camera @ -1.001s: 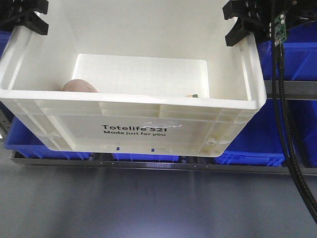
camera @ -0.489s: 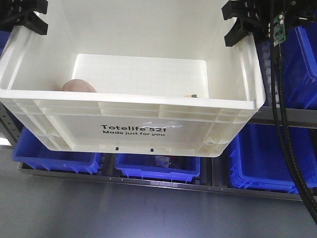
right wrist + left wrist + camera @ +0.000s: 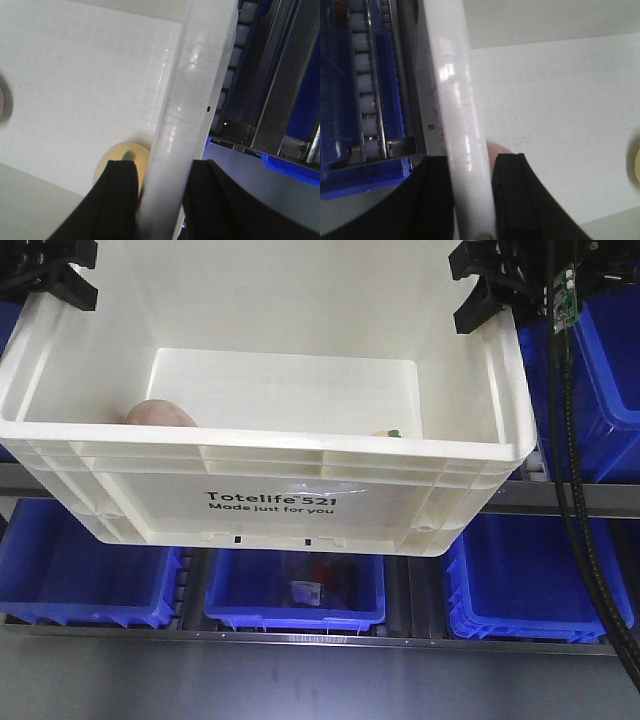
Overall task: Place moving items into box and shelve
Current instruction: 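Hold the tote with both grippers while aligning in front of the shelf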
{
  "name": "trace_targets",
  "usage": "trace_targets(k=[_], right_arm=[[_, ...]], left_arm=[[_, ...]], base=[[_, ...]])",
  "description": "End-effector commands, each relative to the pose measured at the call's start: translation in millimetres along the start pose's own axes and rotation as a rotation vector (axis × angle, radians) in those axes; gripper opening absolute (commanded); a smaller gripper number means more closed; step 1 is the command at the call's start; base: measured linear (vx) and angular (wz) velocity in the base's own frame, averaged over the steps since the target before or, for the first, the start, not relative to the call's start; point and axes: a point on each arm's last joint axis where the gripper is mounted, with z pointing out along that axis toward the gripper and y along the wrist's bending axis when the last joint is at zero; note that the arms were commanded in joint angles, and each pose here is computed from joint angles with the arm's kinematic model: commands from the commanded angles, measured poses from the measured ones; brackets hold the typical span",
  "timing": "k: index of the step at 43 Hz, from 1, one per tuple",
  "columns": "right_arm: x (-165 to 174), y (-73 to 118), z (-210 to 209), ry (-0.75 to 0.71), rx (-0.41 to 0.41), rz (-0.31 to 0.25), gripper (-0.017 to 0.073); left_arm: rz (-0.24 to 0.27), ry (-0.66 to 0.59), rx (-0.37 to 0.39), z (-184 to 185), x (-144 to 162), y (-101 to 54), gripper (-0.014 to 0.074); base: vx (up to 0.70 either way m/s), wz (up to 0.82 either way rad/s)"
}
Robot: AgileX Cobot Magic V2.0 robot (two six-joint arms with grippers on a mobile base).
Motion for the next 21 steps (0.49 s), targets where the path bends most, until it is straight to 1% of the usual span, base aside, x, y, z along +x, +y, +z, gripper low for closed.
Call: trace_targets(k=[1, 11, 21], right_arm=[[-8.4, 23.1, -34.3, -0.191, -0.120, -0.025, -0.0004], [-8.4, 23.1, -34.3, -0.191, -0.120, -0.025, -0.0004], [-8.4, 23.1, -34.3, -0.191, -0.120, -0.025, -0.0004]], left_arm=[[-0.010, -0.207, 0.122, -36.8, -13.6, -23.0, -0.0006], [-0.010, -0.207, 0.122, -36.8, -13.6, -23.0, -0.0006], [-0.010, -0.207, 0.122, -36.8, -13.6, -23.0, -0.0006]], base=[[0.16, -0.19], [0.12, -0.15], [0.07, -0.07]])
